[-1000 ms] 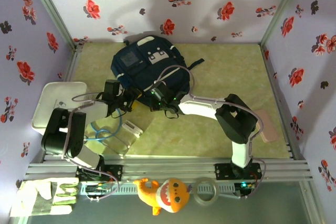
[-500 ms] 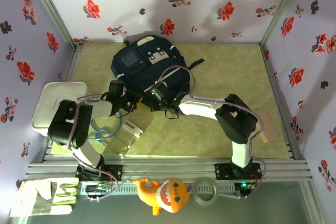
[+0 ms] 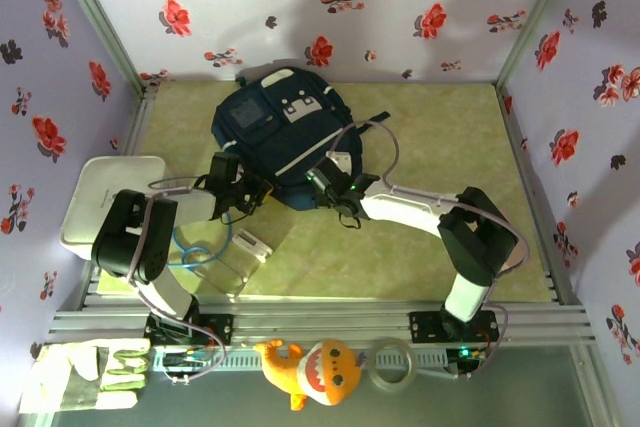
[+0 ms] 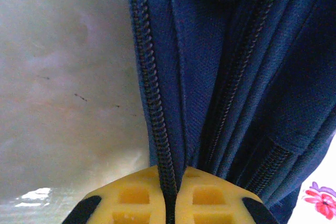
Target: Pack books, pencil case, and school supplies into a backpack
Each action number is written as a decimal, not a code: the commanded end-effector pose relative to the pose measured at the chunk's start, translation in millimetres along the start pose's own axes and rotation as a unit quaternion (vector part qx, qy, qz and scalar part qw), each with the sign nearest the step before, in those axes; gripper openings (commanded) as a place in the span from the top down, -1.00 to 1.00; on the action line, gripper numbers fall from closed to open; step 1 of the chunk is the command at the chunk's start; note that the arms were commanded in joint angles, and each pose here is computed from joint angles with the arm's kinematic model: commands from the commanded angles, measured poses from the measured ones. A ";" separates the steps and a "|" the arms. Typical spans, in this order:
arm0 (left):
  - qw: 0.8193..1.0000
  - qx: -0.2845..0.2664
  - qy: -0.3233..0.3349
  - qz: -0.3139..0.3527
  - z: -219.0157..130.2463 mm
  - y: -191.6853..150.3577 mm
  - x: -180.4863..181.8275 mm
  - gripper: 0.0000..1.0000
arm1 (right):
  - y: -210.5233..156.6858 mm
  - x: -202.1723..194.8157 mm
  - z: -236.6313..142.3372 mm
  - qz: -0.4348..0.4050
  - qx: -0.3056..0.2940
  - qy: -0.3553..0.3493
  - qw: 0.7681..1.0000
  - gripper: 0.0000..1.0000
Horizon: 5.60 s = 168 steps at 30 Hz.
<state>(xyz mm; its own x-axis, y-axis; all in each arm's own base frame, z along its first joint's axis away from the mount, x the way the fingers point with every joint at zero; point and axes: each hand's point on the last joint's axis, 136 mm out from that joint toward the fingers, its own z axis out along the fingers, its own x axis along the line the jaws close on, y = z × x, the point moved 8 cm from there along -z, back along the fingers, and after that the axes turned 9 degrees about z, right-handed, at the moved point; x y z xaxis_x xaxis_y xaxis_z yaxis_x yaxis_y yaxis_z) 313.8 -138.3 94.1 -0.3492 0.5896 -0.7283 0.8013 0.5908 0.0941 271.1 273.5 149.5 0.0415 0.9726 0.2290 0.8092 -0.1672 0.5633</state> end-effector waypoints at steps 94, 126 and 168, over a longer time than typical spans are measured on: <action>0.989 0.027 0.029 0.144 -5.3 -10.1 -34.8 0.96 | -69.8 -75.1 -19.6 0.038 0.123 -0.027 0.991 1.00; 0.987 -0.014 0.060 0.148 -40.4 13.6 -37.7 -0.20 | -26.9 85.7 16.2 -0.046 0.083 0.204 0.974 1.00; 0.919 0.003 0.224 0.325 -11.1 37.7 -45.4 0.60 | -10.0 -40.7 -9.4 -0.009 0.008 -0.019 1.000 1.00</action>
<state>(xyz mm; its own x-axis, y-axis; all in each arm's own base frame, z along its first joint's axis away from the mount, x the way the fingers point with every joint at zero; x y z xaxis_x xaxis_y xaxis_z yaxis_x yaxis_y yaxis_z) 356.0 -146.4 123.8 0.0069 0.9734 -0.2289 0.9207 0.0831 0.3814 254.0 250.7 133.5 0.0200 0.9668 0.2546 0.8434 -0.1531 0.5150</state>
